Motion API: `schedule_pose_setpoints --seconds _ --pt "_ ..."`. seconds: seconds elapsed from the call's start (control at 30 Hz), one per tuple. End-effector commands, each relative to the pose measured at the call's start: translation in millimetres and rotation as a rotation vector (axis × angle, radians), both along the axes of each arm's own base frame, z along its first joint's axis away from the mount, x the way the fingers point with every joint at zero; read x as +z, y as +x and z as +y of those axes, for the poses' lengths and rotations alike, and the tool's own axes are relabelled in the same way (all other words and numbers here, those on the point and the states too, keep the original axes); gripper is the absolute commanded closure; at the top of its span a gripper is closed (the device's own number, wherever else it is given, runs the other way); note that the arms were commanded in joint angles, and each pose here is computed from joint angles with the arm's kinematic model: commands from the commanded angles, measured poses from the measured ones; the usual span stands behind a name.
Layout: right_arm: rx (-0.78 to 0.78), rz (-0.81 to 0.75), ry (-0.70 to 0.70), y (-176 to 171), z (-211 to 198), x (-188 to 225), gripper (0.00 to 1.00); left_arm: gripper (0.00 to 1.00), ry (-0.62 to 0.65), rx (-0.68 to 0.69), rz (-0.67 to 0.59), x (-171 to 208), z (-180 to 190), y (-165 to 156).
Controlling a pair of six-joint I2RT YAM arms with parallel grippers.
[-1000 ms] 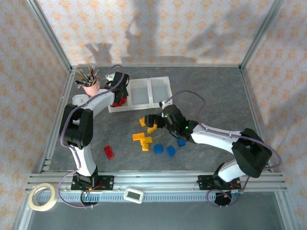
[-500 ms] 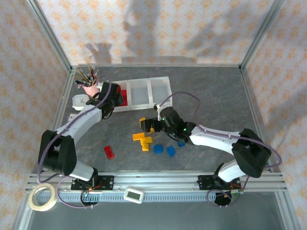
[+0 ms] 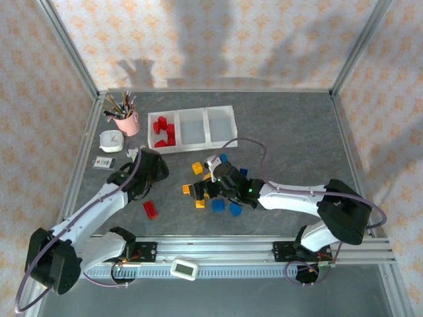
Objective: Sort the legos into containers by color
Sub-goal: Place the lego in the container, then pick up the lego from the bottom-left of the table.
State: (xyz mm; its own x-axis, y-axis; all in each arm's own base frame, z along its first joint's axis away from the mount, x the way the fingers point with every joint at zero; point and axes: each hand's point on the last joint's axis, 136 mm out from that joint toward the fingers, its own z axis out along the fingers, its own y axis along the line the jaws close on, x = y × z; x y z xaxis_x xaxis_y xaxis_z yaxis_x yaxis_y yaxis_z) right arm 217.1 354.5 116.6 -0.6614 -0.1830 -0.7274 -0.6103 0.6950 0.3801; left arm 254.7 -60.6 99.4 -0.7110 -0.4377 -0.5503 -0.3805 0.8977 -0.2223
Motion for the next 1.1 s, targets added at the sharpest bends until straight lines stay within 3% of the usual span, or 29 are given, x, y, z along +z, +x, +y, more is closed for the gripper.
schedule_pose_setpoints --seconds 0.0,0.5,1.07 --pt "-0.001 0.012 0.037 -7 3 -5 0.0 0.22 0.006 0.091 0.062 -16 8 -23" --pt "-0.016 0.045 0.046 -17 0 -19 0.0 0.22 0.06 0.225 0.158 -63 25 -67" --pt "-0.015 0.044 0.036 -15 3 -20 0.0 0.2 0.103 0.236 0.166 -59 26 -75"
